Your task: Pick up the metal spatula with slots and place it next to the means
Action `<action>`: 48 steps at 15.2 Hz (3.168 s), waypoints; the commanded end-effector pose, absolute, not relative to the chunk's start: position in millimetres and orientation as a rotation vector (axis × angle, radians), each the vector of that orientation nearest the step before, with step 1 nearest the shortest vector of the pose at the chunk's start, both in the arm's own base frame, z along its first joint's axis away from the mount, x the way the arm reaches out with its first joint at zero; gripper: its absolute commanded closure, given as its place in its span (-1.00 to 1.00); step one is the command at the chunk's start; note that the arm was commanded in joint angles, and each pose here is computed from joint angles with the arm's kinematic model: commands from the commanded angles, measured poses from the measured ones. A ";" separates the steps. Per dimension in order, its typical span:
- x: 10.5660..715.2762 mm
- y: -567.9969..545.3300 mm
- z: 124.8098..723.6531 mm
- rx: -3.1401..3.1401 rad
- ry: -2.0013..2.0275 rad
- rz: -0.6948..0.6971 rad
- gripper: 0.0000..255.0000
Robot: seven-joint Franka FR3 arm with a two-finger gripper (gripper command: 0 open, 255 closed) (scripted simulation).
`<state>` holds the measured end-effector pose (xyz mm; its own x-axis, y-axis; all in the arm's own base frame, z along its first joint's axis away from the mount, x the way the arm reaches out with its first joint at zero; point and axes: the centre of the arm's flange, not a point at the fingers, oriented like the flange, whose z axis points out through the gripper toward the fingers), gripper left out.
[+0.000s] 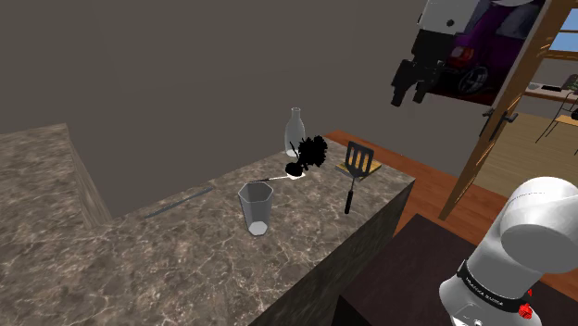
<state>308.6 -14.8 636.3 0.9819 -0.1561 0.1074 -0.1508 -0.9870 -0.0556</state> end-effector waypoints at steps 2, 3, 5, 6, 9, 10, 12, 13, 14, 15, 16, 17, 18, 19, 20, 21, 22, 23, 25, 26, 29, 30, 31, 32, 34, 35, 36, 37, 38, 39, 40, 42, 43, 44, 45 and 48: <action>304.8 -20.6 623.2 -3.071 0.156 -0.202 -1.00; 301.6 -26.5 609.9 -3.059 0.074 -0.231 -1.00; 297.0 -38.4 582.9 -3.027 -0.088 -0.287 -1.00; 295.6 -44.4 569.3 -3.008 -0.168 -0.314 -1.00; 295.1 -61.7 528.1 -2.938 -0.403 -0.394 -1.00; 296.1 -67.2 514.3 -2.910 -0.480 -0.420 -1.00; 299.8 -77.5 486.7 -2.848 -0.630 -0.469 -1.00; 302.6 -82.4 472.8 -2.814 -0.704 -0.493 -1.00; 305.8 -86.9 459.0 -2.778 -0.777 -0.517 -1.00; 309.7 -91.2 445.3 -2.740 -0.848 -0.540 -1.00; 314.0 -95.1 431.6 -2.700 -0.919 -0.562 -1.00; 318.8 -98.7 417.9 -2.659 -0.988 -0.584 -1.00; 324.1 -101.8 404.4 -2.615 -1.056 -0.605 -1.00; 329.8 -104.6 390.9 -2.570 -1.123 -0.625 -1.00; 335.9 -106.9 377.5 -2.523 -1.189 -0.645 -1.00; 342.5 -108.8 364.3 -2.475 -1.253 -0.664 -1.00; 349.4 -110.2 351.2 -2.425 -1.316 -0.683 -1.00; 356.7 -111.2 338.2 -2.373 -1.377 -0.701 -1.00; 372.1 -111.5 312.7 -2.265 -1.496 -0.735 -1.00; 378.4 -111.0 302.9 -2.221 -1.541 -0.748 -1.00; 382.0 -102.4 290.2 -2.221 -1.541 -0.748 -1.00; 383.2 -99.5 285.9 -2.221 -1.541 -0.748 -1.00; 384.4 -96.6 281.7 -2.221 -1.541 -0.748 -1.00; 385.7 -93.8 277.4 -2.221 -1.541 -0.748 -1.00; 387.6 -89.2 270.7 -2.221 -1.541 -0.748 -1.00; 387.6 -89.2 270.7 -2.221 -1.541 -0.748 -1.00; 387.6 -89.2 270.7 -2.221 -1.541 -0.748 -1.00; 387.6 -89.2 270.7 -2.221 -1.541 -0.748 -1.00; 387.6 -89.2 270.7 -2.221 -1.541 -0.748 -1.00; 387.6 -89.2 270.7 -2.221 -1.541 -0.748 -1.00; 387.6 -89.2 270.7 -2.221 -1.541 -0.748 -1.00; 387.5 -89.2 270.8 -2.221 -1.541 -0.748 1.00; 387.5 -89.2 270.8 -2.221 -1.541 -0.748 1.00; 387.5 -89.2 270.8 -2.221 -1.541 -0.748 1.00; 387.5 -89.2 270.8 -2.221 -1.541 -0.748 1.00; 387.5 -89.2 270.8 -2.221 -1.541 -0.748 1.00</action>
<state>387.6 -89.3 270.8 0.2748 0.7578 0.5918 0.9337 -0.3572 0.0238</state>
